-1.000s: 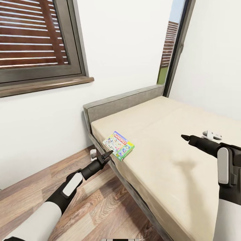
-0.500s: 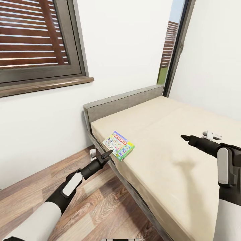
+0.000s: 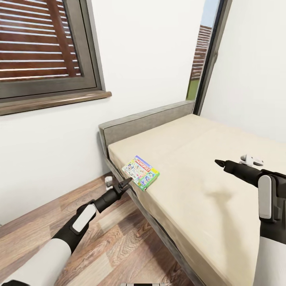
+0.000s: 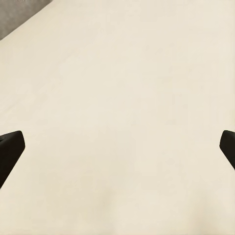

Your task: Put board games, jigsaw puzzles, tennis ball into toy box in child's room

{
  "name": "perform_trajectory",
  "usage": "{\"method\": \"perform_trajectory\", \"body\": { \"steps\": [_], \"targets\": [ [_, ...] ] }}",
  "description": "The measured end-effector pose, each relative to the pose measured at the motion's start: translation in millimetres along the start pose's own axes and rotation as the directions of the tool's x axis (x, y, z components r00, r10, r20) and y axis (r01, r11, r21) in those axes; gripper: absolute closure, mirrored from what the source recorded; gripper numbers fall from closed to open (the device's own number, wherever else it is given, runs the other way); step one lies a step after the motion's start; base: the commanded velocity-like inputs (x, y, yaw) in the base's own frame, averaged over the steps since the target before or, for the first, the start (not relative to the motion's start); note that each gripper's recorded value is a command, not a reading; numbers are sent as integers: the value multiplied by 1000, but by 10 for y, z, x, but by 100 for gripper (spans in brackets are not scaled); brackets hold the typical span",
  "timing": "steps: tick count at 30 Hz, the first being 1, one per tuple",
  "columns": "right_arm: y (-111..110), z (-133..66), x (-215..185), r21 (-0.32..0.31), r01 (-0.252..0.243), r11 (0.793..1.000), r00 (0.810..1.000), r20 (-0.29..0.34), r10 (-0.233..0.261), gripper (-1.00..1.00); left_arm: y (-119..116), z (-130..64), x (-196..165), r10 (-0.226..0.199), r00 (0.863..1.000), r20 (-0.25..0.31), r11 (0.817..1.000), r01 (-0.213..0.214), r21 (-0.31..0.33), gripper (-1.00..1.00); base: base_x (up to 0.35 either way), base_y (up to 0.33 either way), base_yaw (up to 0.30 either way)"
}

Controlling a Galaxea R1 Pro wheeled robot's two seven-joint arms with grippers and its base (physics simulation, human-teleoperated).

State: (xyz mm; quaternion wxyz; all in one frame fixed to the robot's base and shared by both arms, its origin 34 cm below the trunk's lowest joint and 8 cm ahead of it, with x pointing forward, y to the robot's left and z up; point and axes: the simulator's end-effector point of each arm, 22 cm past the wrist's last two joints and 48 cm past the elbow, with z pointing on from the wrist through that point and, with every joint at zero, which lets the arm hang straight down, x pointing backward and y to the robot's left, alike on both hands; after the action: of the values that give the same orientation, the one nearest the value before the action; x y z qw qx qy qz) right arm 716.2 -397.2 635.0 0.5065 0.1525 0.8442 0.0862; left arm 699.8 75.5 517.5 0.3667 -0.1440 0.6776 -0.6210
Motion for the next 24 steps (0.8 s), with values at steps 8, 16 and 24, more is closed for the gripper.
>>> {"method": "perform_trajectory", "body": {
  "steps": [8, 16, 24],
  "targets": [
    [-3, -2, 0, 0, 0, 1000, 1000, 0, 0, -100, 41, -52, -64, 4, 1000, 6, 1000, -4, -9, -100, 0, 0, 0],
    [-2, -2, 3, 0, 0, 1000, 1000, 0, 0, -100, 74, -120, -128, 9, 1000, 13, 1000, -9, -12, -100, 0, 0, 0],
    [0, -2, 4, 0, -1, 1000, 1000, 0, 1, -100, 108, -175, -213, 5, 999, 35, 1000, -5, -17, -100, 0, 0, 0]
  ]
}}
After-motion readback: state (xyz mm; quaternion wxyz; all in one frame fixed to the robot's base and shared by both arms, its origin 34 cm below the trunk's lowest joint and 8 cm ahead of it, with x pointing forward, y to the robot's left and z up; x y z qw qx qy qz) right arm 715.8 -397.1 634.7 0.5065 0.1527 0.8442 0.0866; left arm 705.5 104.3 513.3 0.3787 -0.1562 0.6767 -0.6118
